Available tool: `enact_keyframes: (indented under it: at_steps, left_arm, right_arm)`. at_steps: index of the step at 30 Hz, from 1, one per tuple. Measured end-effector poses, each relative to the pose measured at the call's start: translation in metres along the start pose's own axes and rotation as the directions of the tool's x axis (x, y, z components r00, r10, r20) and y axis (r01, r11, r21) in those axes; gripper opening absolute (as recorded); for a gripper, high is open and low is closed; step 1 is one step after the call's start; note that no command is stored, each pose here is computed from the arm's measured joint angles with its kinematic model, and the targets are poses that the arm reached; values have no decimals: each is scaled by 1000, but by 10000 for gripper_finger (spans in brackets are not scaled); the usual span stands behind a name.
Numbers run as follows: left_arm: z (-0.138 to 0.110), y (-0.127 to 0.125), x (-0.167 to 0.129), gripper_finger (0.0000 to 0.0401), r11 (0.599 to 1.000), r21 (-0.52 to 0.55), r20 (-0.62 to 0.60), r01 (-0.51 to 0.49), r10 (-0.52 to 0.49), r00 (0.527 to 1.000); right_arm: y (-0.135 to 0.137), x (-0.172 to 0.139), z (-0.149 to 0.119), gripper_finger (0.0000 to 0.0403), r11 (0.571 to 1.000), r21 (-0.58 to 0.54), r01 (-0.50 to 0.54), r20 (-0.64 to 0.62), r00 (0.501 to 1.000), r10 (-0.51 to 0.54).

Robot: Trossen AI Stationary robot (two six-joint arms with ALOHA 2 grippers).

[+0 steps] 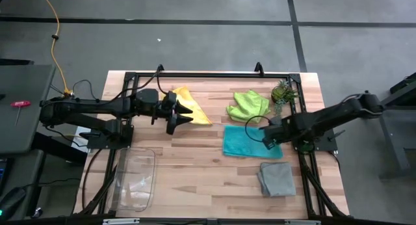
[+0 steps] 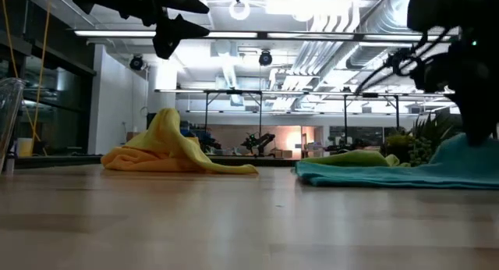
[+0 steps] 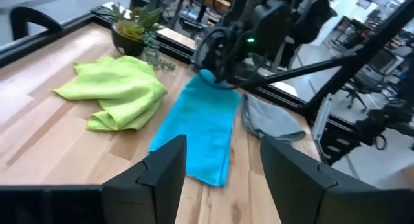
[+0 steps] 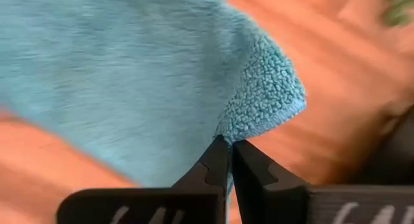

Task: Fold microfiber towels
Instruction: Fold the blue microfiber cloth

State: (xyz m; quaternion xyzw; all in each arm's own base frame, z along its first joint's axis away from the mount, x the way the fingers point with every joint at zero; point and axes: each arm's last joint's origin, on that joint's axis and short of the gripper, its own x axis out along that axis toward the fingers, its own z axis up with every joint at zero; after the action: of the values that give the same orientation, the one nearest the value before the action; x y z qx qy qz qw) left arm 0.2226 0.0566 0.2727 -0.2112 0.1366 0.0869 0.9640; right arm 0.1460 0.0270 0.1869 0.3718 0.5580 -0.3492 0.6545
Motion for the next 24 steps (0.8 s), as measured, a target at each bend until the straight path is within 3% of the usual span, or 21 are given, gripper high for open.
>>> enact_keyframes:
  at_steps: [10, 24]
  left_arm:
    - [0, 0, 0, 186, 1000, 3, 2, -7, 7, 1000]
    - [0, 0, 0, 186, 1000, 4, 3, -10, 10, 1000]
  right_arm:
    - [22, -10, 9, 0, 940, 159, -301, 122, 951, 284]
    - [54, 9, 20, 0, 848, 342, -406, 241, 910, 339]
